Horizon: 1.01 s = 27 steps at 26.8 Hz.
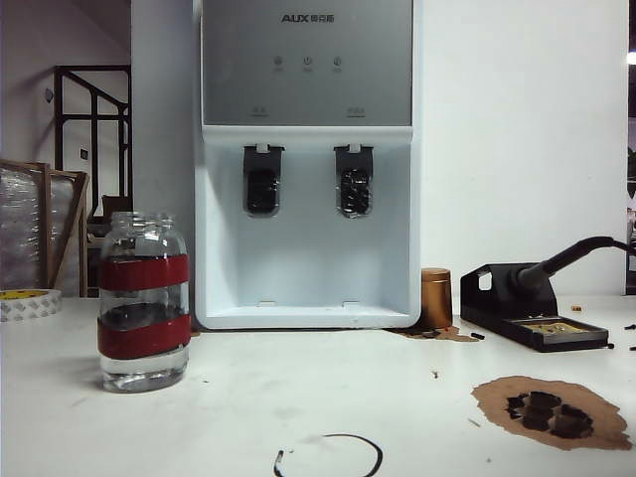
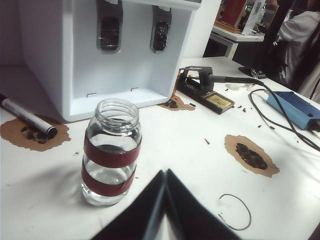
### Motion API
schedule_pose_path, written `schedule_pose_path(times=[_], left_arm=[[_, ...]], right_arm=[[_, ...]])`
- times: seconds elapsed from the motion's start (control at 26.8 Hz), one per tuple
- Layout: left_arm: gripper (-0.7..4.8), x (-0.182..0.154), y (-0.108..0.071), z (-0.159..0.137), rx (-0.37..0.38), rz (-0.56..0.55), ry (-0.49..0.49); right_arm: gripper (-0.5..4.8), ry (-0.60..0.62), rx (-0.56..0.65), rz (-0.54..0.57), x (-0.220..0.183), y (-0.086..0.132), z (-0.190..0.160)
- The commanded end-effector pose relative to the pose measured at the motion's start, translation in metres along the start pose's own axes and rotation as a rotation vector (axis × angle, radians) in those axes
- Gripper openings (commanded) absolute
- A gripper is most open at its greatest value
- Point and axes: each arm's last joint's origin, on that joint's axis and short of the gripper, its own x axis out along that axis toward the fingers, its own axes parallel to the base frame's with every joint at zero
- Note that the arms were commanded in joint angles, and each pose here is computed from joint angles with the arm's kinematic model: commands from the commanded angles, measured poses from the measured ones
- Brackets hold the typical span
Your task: Pick up the water bottle with two loops of red belts, then reach the front water dispenser and gently press the gray-black baffle horizontally to get a little water.
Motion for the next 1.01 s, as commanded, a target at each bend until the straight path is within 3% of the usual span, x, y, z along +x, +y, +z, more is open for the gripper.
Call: schedule_pose_path(times=[0.04,0.37,1.01], left_arm=[[-0.04,-0.0001,-0.0003,-0.0007,-0.001,-0.009,0.008],[-0.04,-0.0002,0.0002,-0.0028,-0.043,0.001,0.026],[-0.04,-0.0002,0.0001,-0.0022,-0.040,0.000,0.022]], right_arm=[[0.08,-0.012,0.003,0.005,-0.0004,0.0005,0.0018],[0.08,-0.008,0.003,0.012,-0.0004,0.0006,0.0015],[0.08,-0.008,0.002,0.012,-0.0004,0.0006,0.0015]])
